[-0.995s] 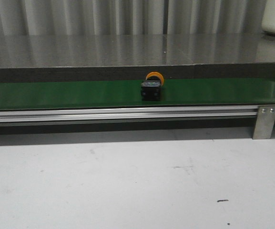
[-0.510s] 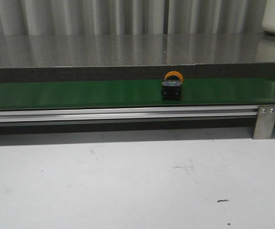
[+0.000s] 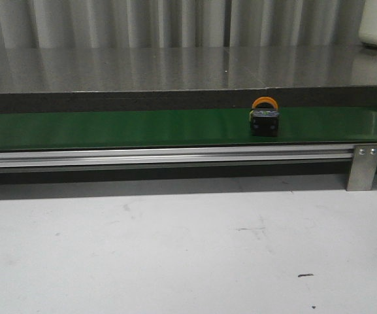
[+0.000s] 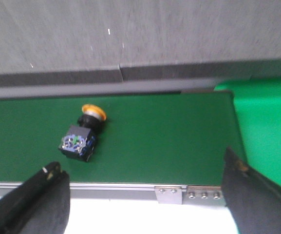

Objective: Move button from left to right
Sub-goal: 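Grasp the button at the belt's end with the right gripper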

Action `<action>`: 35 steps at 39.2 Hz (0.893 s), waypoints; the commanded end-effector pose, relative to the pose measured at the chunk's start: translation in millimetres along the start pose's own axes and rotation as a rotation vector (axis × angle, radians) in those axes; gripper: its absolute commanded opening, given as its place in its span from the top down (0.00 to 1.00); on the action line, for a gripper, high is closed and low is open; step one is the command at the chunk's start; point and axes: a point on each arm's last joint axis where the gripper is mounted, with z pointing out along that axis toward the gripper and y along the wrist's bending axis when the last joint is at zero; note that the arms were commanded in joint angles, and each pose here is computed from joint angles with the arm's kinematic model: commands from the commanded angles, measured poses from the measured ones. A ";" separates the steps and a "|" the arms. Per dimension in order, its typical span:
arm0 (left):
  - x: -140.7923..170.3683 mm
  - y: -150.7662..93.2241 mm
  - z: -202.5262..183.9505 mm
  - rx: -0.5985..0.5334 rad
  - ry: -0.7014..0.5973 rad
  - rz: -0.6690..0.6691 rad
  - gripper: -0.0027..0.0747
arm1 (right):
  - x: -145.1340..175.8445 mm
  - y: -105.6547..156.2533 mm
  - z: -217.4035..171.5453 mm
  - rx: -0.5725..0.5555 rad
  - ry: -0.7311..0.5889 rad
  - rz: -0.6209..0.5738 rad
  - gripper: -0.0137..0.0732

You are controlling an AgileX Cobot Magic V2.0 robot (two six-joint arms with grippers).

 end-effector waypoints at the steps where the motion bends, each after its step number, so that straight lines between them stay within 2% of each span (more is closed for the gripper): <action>1: -13.9 2.1 -1.7 -0.013 -0.087 -0.020 0.99 | -25.2 3.0 22.1 -0.008 -0.012 0.021 0.10; 14: -13.9 2.1 -1.7 -0.013 -0.087 -0.020 0.99 | -42.5 5.1 111.8 -0.028 0.189 0.094 0.10; 22: -13.9 2.1 -1.7 -0.013 -0.087 -0.020 0.99 | -36.8 9.8 147.8 -0.051 0.303 0.115 0.10; 35: -13.9 2.1 -1.7 -0.013 -0.087 -0.020 0.99 | -24.3 5.6 184.5 -0.040 0.373 0.119 0.11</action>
